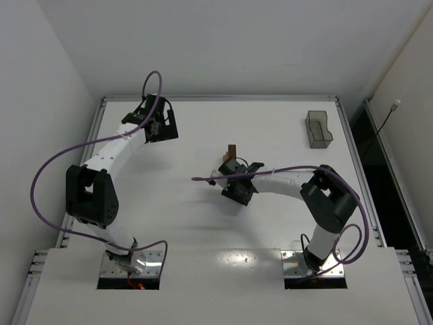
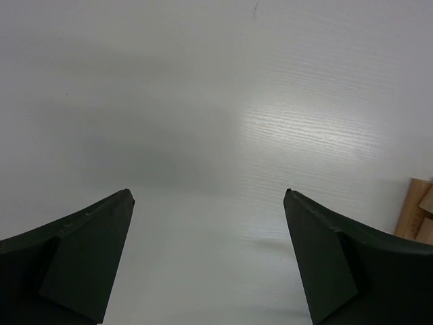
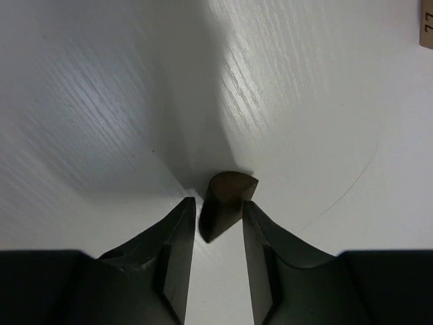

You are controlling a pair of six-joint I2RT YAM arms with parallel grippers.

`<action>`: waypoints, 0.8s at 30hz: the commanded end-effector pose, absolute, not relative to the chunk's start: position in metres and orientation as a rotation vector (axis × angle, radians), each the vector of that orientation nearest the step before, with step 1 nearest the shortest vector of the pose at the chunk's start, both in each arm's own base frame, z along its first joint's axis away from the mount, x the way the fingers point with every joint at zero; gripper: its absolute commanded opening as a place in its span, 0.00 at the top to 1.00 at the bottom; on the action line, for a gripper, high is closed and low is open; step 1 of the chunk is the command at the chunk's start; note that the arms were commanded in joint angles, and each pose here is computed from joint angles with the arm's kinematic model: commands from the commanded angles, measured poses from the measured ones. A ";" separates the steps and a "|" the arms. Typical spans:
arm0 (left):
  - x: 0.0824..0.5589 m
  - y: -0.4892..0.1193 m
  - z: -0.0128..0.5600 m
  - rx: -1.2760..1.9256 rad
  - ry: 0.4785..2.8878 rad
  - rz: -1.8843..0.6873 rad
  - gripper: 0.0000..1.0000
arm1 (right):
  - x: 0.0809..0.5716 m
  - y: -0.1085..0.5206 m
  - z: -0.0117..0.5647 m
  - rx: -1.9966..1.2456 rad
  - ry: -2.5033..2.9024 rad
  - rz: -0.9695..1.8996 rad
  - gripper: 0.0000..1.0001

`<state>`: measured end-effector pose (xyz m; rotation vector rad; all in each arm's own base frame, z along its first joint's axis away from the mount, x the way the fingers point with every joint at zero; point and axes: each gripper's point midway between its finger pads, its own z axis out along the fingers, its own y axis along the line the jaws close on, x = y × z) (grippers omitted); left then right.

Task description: Build the wood block tower

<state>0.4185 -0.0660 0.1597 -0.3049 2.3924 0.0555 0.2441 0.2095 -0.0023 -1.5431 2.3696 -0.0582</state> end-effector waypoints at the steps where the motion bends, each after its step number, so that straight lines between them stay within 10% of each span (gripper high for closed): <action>1: 0.422 -0.062 0.178 -0.309 2.337 0.031 0.08 | 0.250 0.209 -0.007 -1.508 2.395 -0.075 0.79; 6: 0.422 -0.062 0.178 -0.309 2.337 0.031 0.08 | 0.247 0.207 -0.005 -1.509 2.412 -0.048 0.99; 24: 0.360 -0.115 0.191 0.079 2.314 -0.339 0.12 | 0.258 0.255 0.115 -1.098 2.318 1.192 1.00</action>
